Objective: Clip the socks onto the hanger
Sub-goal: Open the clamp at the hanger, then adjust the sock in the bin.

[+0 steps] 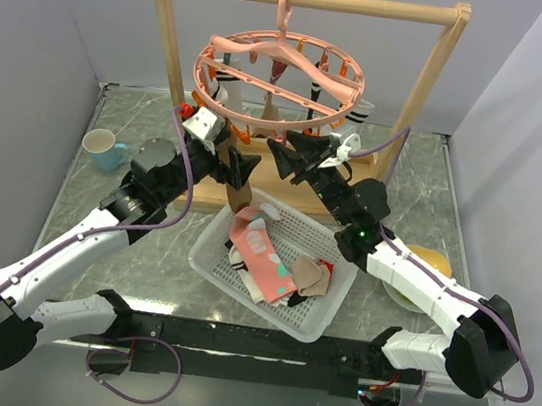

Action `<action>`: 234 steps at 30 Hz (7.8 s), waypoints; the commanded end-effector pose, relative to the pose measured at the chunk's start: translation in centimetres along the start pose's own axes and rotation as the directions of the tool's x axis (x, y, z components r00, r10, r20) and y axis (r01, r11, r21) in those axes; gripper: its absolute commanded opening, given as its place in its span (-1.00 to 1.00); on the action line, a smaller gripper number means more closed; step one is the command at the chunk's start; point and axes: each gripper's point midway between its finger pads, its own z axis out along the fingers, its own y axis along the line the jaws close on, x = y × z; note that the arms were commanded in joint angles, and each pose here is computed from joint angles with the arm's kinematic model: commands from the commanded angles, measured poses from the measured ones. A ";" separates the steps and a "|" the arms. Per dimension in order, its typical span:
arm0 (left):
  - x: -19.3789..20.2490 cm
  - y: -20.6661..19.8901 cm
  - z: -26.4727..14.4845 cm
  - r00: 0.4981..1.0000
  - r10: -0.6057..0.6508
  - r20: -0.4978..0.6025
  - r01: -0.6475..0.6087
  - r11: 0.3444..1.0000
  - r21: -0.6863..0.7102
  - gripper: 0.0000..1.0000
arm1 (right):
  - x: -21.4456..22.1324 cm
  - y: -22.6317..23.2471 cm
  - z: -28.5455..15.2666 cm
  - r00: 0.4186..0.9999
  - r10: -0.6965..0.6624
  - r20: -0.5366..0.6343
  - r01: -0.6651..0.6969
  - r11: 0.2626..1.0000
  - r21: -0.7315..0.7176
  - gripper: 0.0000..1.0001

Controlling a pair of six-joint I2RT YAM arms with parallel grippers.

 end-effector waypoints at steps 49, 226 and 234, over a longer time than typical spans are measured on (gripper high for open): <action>-6.3 -1.9 -5.4 0.886 -0.464 0.012 0.462 0.884 0.075 0.99 | -1.1 1.7 2.0 0.983 -0.179 -0.031 0.180 0.983 0.026 -1.00; -5.2 -2.5 0.3 0.970 -0.243 0.022 0.234 0.954 0.188 -0.98 | 26.2 13.4 -18.0 0.312 0.100 -0.945 -0.210 0.977 0.034 0.06; -6.0 -2.4 -0.5 0.973 -0.228 0.047 0.216 0.959 0.183 -0.98 | 28.6 14.3 -20.0 0.212 0.102 -0.972 -0.247 0.968 0.048 0.10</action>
